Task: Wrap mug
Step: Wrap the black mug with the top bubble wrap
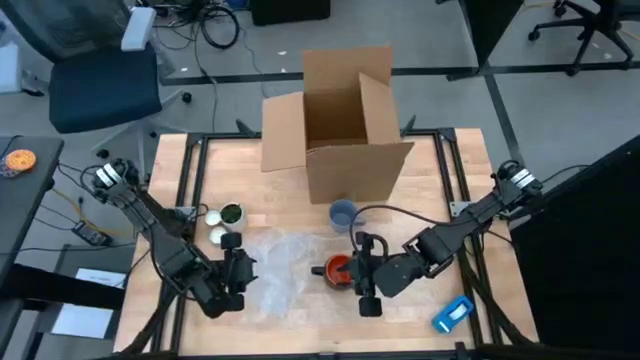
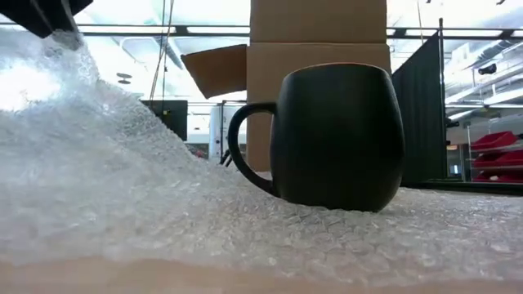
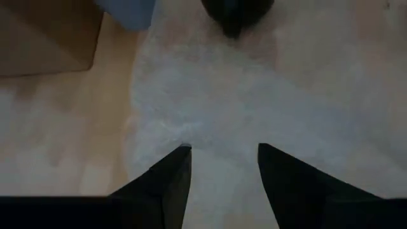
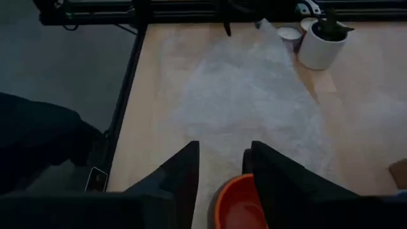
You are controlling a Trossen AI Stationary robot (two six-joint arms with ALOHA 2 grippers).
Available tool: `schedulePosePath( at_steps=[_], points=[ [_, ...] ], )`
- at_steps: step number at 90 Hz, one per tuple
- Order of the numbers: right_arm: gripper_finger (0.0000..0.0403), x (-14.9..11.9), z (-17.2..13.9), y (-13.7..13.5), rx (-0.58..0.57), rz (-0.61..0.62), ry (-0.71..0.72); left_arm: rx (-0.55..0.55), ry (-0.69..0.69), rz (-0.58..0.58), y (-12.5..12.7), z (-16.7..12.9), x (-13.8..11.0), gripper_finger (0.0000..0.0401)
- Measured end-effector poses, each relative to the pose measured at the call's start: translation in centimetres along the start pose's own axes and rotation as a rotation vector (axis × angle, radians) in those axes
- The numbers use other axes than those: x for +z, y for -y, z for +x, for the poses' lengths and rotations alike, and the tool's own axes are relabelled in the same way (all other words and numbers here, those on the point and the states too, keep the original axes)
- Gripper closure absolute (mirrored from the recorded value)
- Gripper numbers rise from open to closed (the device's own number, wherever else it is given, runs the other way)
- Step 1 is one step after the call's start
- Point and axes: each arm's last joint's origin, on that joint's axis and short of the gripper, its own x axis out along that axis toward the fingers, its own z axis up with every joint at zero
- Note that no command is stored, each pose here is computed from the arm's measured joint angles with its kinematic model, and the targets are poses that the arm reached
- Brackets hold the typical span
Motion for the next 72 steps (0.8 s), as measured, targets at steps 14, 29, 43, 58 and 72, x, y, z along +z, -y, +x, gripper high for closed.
schedulePosePath(
  at_steps=[14,29,43,58,72],
  points=[
    [0.0287,0.0,0.0,0.0,0.0,0.0,-0.001,0.003,0.008,-0.096,0.2,0.4,0.2,0.0238],
    [0.0287,0.0,0.0,0.0,0.0,0.001,-0.001,0.036,-0.044,-0.136,0.6,1.8,-0.1,0.0238],
    [0.0287,0.0,0.0,0.0,0.0,0.001,-0.001,0.072,-0.109,-0.212,0.8,3.9,-0.1,0.0238],
    [0.0287,0.0,0.0,0.0,0.0,0.001,-0.001,0.07,-0.153,-0.225,0.8,5.2,0.0,0.024],
    [0.0287,0.0,0.0,0.0,0.0,0.001,-0.001,0.076,-0.123,-0.225,0.7,5.1,0.7,0.0277]
  ],
)
